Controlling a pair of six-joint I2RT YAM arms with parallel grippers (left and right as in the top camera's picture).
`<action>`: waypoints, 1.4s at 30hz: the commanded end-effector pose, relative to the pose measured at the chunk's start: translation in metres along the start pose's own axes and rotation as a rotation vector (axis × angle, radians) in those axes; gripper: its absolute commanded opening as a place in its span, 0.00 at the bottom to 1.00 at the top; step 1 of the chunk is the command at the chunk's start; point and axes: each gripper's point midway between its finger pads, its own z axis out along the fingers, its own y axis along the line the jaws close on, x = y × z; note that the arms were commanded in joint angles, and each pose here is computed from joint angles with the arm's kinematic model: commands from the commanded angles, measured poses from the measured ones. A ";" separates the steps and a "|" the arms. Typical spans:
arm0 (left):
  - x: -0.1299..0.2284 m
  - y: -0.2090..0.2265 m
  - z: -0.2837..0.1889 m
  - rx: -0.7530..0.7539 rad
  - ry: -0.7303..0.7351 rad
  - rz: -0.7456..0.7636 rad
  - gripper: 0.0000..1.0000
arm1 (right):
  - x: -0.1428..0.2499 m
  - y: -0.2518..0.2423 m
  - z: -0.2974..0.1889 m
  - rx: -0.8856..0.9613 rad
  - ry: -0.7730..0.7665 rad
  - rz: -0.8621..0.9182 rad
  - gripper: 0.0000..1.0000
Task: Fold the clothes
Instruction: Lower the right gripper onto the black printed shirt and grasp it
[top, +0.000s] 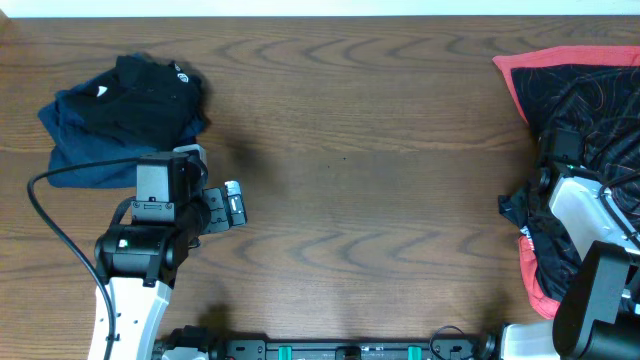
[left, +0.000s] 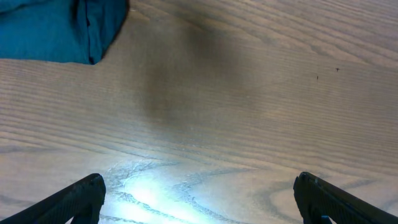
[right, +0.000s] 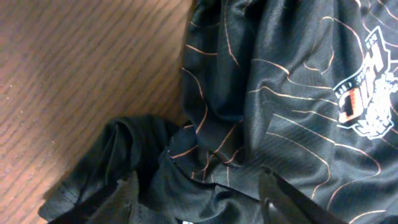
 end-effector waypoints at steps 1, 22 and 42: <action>-0.006 -0.004 -0.004 0.012 -0.011 -0.009 0.98 | -0.004 0.001 0.001 -0.005 -0.003 0.017 0.59; -0.006 -0.004 -0.004 0.012 -0.011 -0.009 0.98 | 0.008 0.000 0.015 -0.012 -0.016 0.026 0.18; -0.006 -0.004 -0.004 0.011 -0.012 -0.008 0.98 | -0.082 0.065 -0.120 -0.420 -0.254 -0.311 0.01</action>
